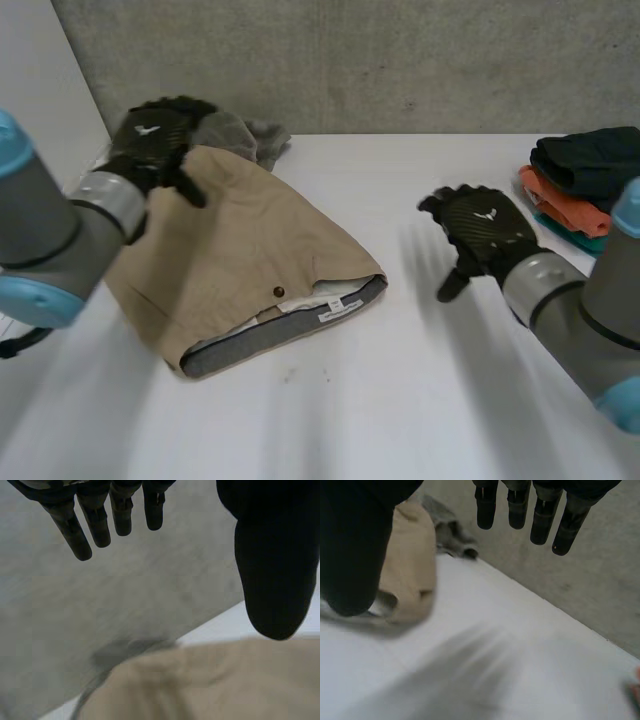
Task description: Fold the laundry.
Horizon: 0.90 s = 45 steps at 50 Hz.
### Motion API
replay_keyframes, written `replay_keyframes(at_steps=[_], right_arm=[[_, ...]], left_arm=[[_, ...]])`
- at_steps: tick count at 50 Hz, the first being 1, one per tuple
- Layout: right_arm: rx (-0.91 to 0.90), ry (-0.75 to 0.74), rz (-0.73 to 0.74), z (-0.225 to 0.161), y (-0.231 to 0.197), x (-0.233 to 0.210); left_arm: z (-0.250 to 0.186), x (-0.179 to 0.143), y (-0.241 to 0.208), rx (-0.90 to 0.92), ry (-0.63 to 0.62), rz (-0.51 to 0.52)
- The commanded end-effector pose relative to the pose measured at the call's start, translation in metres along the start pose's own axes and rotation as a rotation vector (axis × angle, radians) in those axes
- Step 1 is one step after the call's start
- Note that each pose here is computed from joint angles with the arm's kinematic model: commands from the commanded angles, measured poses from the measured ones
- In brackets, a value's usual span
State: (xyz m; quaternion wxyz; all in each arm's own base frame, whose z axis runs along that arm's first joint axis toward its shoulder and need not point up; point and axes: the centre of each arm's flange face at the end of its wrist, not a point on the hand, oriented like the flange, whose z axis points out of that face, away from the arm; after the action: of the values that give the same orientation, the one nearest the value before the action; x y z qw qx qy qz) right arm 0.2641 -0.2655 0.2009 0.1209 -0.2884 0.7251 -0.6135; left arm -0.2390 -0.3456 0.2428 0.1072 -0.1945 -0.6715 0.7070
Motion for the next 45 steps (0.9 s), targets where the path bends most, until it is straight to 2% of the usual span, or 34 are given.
replay_keyframes(at_steps=[1,5,15,22,25,30,31,34,35,39,45], right_arm=[[-0.02,-0.086,0.127,0.043,0.017,-0.032],[-0.029,-0.122,0.116,0.062,0.029,-0.054],[-0.052,-0.104,0.123,0.093,0.059,-0.061],[-0.043,-0.07,0.097,0.1,0.061,-0.057],[-0.025,-0.025,0.074,0.095,0.049,-0.047],[0.012,0.097,0.011,0.097,0.03,0.008],[0.019,0.148,-0.029,0.101,0.029,0.033],[0.041,0.234,-0.129,0.107,0.021,0.067],[0.057,0.271,-0.206,0.112,0.015,0.081],[0.099,0.346,-0.338,0.13,0.012,0.102],[0.161,0.464,-0.365,0.155,0.014,0.125]], left_arm=[[-0.003,-0.043,0.029,-0.101,-0.076,0.036],[-0.01,-0.043,0.04,-0.134,-0.046,0.017],[-0.017,-0.038,0.049,-0.161,-0.033,0.007],[-0.018,-0.037,0.045,-0.154,-0.032,0.008],[-0.021,-0.037,0.042,-0.147,-0.033,0.012],[-0.026,-0.037,0.034,-0.132,-0.035,0.016],[-0.028,-0.037,0.033,-0.131,-0.037,0.017],[-0.031,-0.036,0.032,-0.133,-0.038,0.018],[-0.033,-0.036,0.031,-0.133,-0.038,0.018],[-0.036,-0.035,0.032,-0.138,-0.037,0.019],[-0.037,-0.032,0.036,-0.149,-0.029,0.018]])
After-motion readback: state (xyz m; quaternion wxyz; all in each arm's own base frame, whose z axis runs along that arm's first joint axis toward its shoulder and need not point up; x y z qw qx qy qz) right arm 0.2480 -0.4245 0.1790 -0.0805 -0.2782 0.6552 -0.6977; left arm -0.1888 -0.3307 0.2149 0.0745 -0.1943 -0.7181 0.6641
